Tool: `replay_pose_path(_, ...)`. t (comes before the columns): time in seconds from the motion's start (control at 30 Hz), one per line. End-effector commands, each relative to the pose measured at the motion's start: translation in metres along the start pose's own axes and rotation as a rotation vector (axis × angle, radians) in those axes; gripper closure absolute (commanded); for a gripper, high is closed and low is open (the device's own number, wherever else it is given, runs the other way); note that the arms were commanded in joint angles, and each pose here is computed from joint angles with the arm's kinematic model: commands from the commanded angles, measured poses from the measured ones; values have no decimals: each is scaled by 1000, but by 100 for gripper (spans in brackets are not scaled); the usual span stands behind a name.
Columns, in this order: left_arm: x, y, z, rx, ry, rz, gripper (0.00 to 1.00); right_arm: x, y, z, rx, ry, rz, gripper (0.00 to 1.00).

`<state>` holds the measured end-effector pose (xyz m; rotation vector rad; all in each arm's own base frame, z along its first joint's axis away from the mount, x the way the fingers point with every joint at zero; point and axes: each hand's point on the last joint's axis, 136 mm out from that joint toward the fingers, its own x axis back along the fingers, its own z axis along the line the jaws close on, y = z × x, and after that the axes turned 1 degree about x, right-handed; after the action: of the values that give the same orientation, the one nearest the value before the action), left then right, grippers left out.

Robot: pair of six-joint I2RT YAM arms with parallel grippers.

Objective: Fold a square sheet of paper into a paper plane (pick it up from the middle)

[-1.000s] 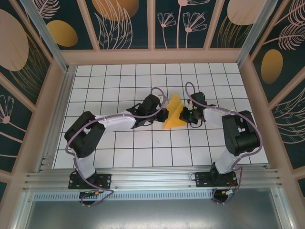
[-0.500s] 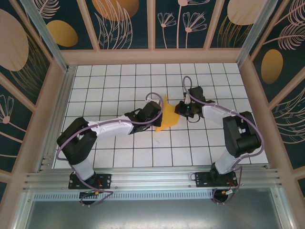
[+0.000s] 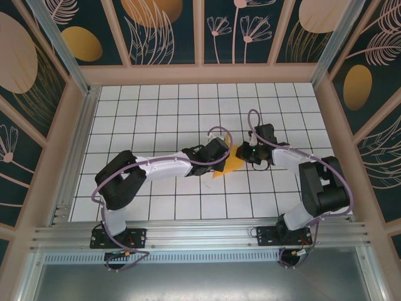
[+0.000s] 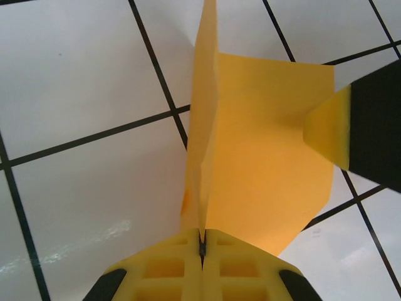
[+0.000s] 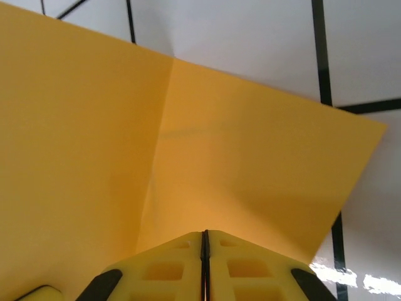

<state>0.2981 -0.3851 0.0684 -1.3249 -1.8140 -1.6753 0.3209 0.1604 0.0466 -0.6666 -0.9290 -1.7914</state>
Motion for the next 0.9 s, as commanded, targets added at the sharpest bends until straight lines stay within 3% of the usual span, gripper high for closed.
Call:
replay_pose_path(0.0,-6,-8,-5,-30,4,35,100,-5,-5,-8,-26,-10,10,90)
replay_pose_path(0.17,-10,-12,-8,-49,-7,46,100,-14,-11,-20,-29,-47,34,91)
replay_pose_path(0.53,-23,-19,-44,-44,-185,90,100,-29,-6,-19,27,-26,60,92)
replay_pose_path(0.87,-28,-10,-42,70,-244,79,100,-41,-2,-19,80,-14,87,93)
